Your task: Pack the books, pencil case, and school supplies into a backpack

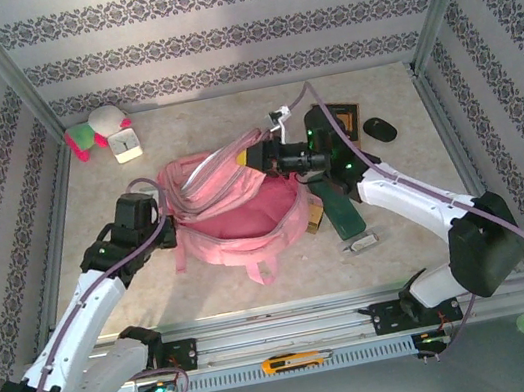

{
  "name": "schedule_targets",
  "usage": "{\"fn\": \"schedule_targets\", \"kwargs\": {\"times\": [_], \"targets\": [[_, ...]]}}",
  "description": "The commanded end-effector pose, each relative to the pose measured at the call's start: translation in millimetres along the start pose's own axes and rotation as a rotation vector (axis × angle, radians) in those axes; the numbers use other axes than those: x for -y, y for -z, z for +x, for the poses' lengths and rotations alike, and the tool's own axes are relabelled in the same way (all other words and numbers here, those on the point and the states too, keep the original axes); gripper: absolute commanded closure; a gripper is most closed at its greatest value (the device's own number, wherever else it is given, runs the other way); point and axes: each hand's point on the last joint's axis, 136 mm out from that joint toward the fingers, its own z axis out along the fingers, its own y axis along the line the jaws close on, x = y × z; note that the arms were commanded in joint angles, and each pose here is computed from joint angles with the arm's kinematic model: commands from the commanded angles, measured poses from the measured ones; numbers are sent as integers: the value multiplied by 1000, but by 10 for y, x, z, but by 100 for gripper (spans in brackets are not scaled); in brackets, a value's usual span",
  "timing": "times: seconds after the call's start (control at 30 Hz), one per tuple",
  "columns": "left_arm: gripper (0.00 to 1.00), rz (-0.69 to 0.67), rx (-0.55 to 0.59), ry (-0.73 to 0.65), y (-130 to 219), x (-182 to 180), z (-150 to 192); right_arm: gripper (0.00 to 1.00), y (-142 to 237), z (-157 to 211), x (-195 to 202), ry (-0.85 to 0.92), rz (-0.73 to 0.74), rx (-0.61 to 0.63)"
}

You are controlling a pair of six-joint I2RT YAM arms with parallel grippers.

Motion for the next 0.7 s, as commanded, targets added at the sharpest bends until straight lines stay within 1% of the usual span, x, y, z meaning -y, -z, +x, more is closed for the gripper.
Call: {"fn": "schedule_targets", "kwargs": {"times": [0.0, 0.23, 0.4, 0.5, 0.57, 0.6, 0.67], "targets": [[100, -34, 130, 16, -64, -147, -320, 100, 209, 129, -845, 160, -230, -134], [100, -52, 148, 64, -165, -283, -456, 100, 286, 125, -1031, 186, -274, -193], [100, -89, 118, 139, -282, -498, -423, 100, 350, 106, -1138, 207, -296, -211], [100, -67, 94, 160, -335, -511, -410, 100, 357, 83, -1189, 214, -301, -211], [100, -39, 103, 149, -312, -460, -462, 100, 330, 35, -1179, 211, -292, -190], [94, -19, 119, 135, -281, -425, -504, 100, 314, 5, -1176, 212, -285, -170], [75, 46, 163, 86, -173, -305, -603, 100, 246, -82, -1106, 205, -252, -112]]}}
